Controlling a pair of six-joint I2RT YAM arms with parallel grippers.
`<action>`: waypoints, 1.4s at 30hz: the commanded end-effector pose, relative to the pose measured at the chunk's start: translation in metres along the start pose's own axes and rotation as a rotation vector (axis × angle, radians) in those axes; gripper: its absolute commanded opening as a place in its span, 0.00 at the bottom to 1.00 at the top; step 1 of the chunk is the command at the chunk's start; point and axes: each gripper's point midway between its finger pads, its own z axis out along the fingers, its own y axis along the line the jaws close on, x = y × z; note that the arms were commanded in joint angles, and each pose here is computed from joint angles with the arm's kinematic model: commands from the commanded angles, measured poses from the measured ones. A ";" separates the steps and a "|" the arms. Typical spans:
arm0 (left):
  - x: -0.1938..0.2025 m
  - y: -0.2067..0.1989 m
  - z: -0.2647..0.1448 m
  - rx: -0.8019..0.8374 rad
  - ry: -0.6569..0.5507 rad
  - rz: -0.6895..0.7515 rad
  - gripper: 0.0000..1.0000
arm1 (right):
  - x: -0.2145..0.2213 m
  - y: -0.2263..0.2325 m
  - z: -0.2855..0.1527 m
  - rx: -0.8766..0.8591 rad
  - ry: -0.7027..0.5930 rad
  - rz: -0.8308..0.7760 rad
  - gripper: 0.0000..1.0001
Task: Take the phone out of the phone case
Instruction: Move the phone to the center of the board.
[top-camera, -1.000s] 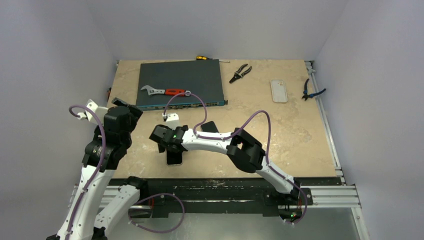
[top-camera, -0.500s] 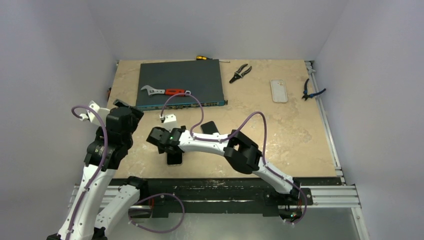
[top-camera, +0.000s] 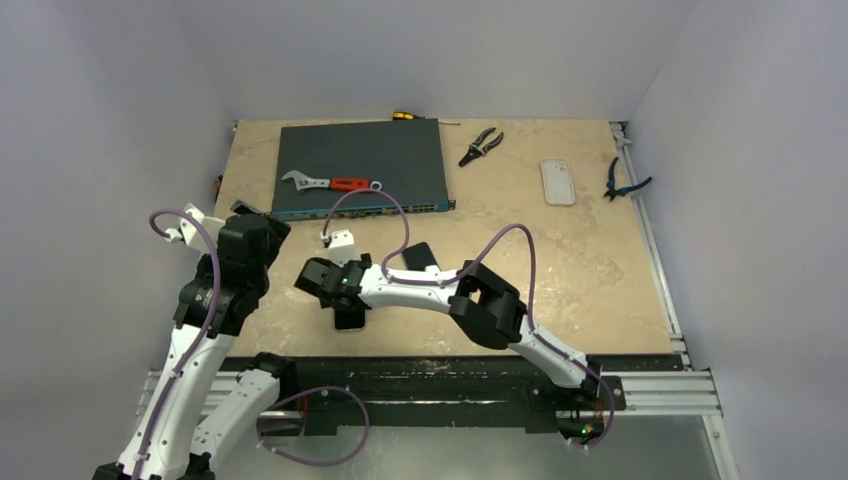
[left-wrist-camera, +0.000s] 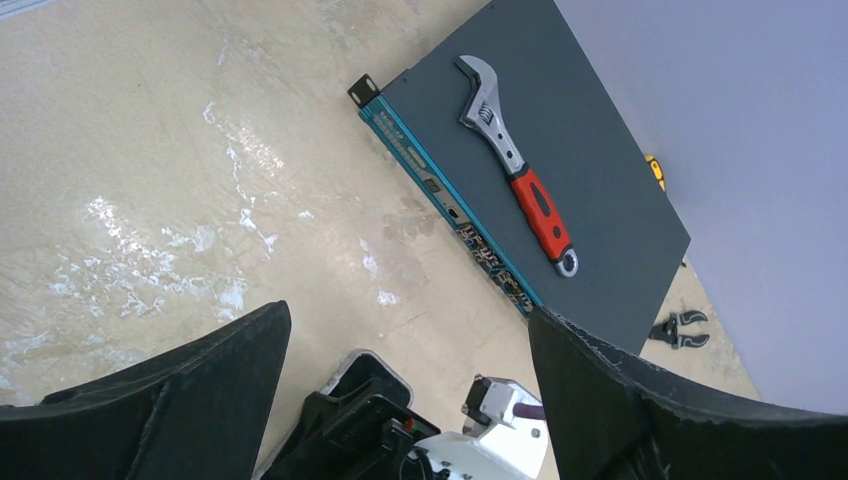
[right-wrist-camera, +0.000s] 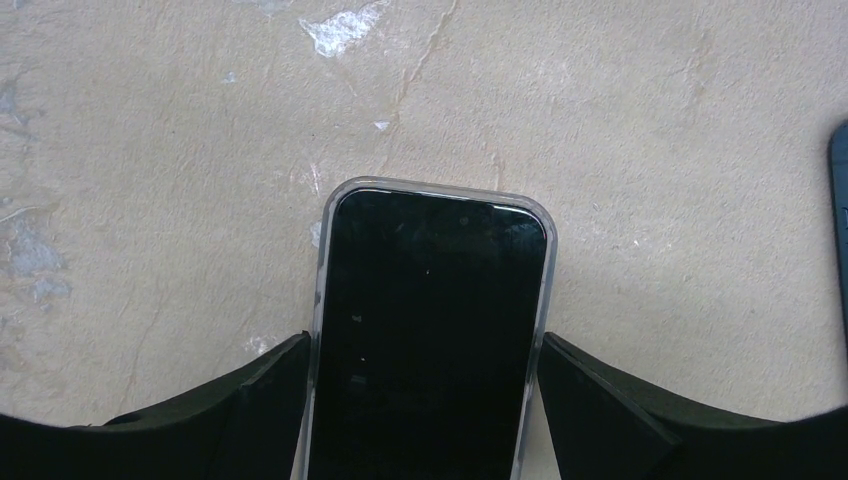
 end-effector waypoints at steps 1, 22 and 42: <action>0.002 -0.005 0.003 0.015 0.002 -0.003 0.89 | 0.059 -0.034 0.010 0.071 0.176 -0.081 0.43; 0.049 -0.036 0.028 0.157 0.139 0.114 0.87 | -0.057 -0.104 -0.101 -0.114 -0.155 -0.249 0.00; 0.148 -0.068 0.032 0.497 0.474 0.178 0.86 | -0.063 -0.230 -0.115 -0.002 -0.111 -0.130 0.00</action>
